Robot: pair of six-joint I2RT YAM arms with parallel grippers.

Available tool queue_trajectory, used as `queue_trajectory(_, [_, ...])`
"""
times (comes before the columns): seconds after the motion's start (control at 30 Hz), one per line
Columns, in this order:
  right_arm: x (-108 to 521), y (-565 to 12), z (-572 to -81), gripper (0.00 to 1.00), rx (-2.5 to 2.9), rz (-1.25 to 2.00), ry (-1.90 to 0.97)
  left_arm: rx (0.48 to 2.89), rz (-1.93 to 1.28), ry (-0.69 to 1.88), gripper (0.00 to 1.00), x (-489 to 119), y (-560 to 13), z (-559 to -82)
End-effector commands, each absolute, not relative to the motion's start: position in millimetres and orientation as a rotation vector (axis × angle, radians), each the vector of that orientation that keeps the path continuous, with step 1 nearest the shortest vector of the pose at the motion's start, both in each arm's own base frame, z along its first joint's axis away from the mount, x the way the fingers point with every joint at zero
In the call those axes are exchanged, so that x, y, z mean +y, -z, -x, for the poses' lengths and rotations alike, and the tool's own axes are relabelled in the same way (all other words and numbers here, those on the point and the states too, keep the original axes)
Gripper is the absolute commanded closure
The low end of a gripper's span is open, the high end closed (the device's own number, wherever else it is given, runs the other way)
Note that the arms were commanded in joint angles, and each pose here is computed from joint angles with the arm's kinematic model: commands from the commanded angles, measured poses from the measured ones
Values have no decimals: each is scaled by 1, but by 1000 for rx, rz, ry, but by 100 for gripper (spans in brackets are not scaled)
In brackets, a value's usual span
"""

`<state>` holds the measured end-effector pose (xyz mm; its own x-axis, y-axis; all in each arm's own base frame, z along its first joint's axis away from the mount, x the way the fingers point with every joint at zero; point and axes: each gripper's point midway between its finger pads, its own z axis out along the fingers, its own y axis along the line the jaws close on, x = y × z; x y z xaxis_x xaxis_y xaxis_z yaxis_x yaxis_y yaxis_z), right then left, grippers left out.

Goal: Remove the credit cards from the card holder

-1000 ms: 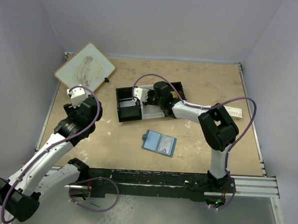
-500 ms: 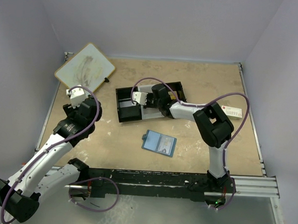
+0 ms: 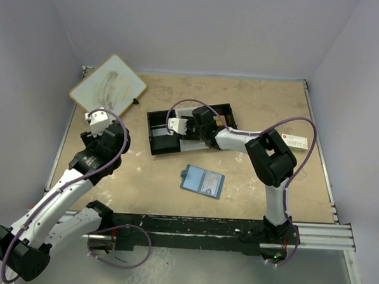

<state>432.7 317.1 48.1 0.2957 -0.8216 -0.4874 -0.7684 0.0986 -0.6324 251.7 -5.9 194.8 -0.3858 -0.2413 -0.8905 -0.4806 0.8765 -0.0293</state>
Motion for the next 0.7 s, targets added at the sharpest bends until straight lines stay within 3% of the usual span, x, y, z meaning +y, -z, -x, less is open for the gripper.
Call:
queue_trajectory(0.0, [330, -93, -440, 47, 1415, 1606, 44, 1956, 542, -275, 27, -6, -205, -256])
queue_trajectory(0.2, [329, -116, -441, 44, 1415, 1527, 43, 1960, 541, -275, 27, -7, -204, -257])
queue_trajectory(0.4, [321, -181, -443, 43, 1398, 1239, 14, 1969, 534, -272, 27, -8, -203, -258])
queue_trajectory(0.67, [294, -233, -417, 55, 1516, 829, -198, 1986, 522, -268, 27, -11, -199, -259])
